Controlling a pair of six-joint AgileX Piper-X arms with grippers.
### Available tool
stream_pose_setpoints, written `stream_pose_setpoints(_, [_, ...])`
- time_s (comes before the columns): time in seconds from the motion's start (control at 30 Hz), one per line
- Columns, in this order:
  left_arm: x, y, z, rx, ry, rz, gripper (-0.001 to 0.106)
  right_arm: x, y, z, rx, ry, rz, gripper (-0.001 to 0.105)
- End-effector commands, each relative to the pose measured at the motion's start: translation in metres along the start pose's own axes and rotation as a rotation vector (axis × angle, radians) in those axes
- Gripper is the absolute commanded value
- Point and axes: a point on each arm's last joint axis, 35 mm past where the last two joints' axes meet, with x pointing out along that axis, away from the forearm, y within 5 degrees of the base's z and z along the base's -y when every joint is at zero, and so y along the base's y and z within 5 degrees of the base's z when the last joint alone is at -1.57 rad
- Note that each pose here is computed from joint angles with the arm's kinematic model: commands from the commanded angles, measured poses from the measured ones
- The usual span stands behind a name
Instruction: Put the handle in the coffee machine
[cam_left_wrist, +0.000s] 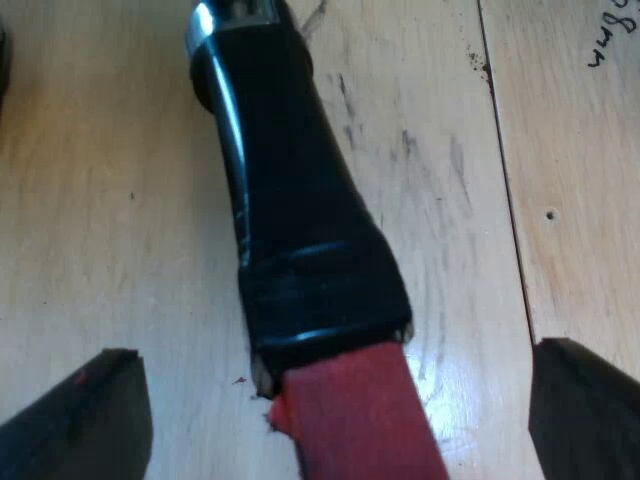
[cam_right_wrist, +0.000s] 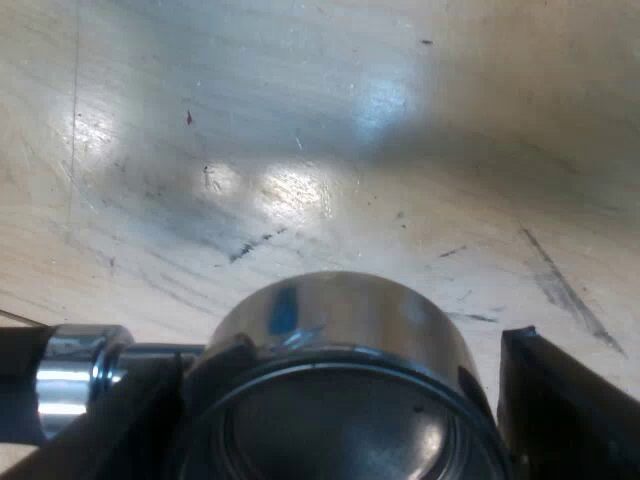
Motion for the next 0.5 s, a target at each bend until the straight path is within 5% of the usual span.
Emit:
stream_pose_setpoints(0.03, [0.0011, -0.0006, -0.0013, -0.001, 0.002, 0.001, 0.078, -0.009, 0.0028, 0.0019, -0.007, -0.031, 0.039, 0.0])
stream_pose_setpoints(0.23, [0.0022, -0.001, -0.0032, -0.004, 0.007, -0.001, 0.071, -0.009, 0.0028, 0.0019, -0.007, -0.031, 0.039, 0.0])
stream_pose_setpoints(0.37, [0.0022, -0.0005, -0.0025, 0.0, 0.0, 0.001, 0.047, -0.009, 0.0028, 0.0019, 0.0, -0.031, 0.039, 0.0])
stream_pose_setpoints(0.5, [0.0022, 0.0, -0.0016, 0.006, -0.008, 0.004, 0.037, -0.009, 0.0036, 0.0018, -0.001, -0.024, 0.061, 0.0])
